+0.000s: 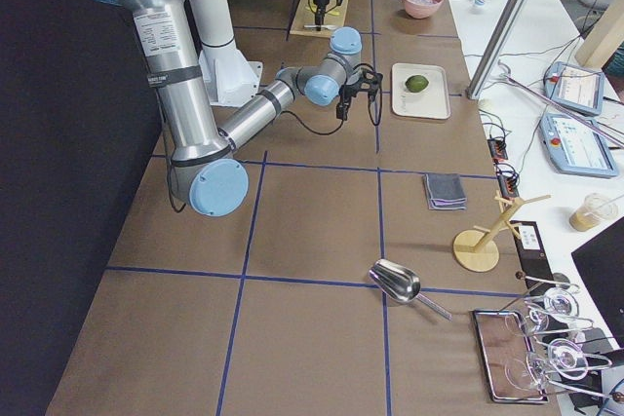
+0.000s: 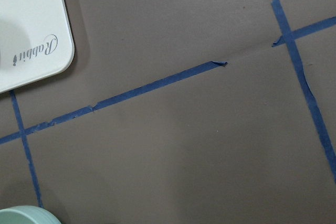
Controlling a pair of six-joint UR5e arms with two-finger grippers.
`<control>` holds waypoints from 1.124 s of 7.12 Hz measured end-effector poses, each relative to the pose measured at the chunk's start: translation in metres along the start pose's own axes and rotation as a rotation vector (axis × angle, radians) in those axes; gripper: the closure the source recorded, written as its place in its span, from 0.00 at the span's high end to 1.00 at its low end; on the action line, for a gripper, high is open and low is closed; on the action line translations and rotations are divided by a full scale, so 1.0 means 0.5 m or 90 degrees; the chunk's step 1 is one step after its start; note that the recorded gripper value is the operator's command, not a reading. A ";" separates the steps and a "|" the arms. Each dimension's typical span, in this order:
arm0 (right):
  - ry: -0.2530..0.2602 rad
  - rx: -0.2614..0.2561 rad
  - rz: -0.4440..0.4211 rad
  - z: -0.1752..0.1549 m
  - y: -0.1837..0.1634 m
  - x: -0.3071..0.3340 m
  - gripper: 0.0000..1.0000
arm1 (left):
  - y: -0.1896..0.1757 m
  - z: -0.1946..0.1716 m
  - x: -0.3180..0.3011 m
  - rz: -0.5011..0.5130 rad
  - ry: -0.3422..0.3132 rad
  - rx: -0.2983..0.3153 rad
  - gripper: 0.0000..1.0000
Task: Place spoon in bowl
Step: 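Lower the left gripper onto the white spoon on the cutting board and grasp it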
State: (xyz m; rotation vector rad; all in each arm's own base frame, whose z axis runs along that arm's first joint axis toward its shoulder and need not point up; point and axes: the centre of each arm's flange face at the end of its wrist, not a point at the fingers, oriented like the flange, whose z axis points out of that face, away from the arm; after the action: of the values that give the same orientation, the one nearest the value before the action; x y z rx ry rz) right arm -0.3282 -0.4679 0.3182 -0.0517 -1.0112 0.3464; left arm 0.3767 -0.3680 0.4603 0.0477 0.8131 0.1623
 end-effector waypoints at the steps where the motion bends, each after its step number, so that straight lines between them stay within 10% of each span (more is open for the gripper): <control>1: -0.001 0.000 -0.001 0.000 0.000 -0.001 1.00 | 0.001 -0.001 0.003 0.001 0.002 -0.001 0.00; 8: 0.006 0.003 -0.010 -0.004 -0.004 0.021 1.00 | -0.050 -0.071 0.144 0.034 0.067 0.037 0.00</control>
State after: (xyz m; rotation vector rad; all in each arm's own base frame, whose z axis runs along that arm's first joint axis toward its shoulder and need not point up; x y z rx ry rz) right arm -0.3209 -0.4665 0.3264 -0.0406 -1.0016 0.3340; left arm 0.4027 -0.3814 0.3816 0.1167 0.9222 0.1929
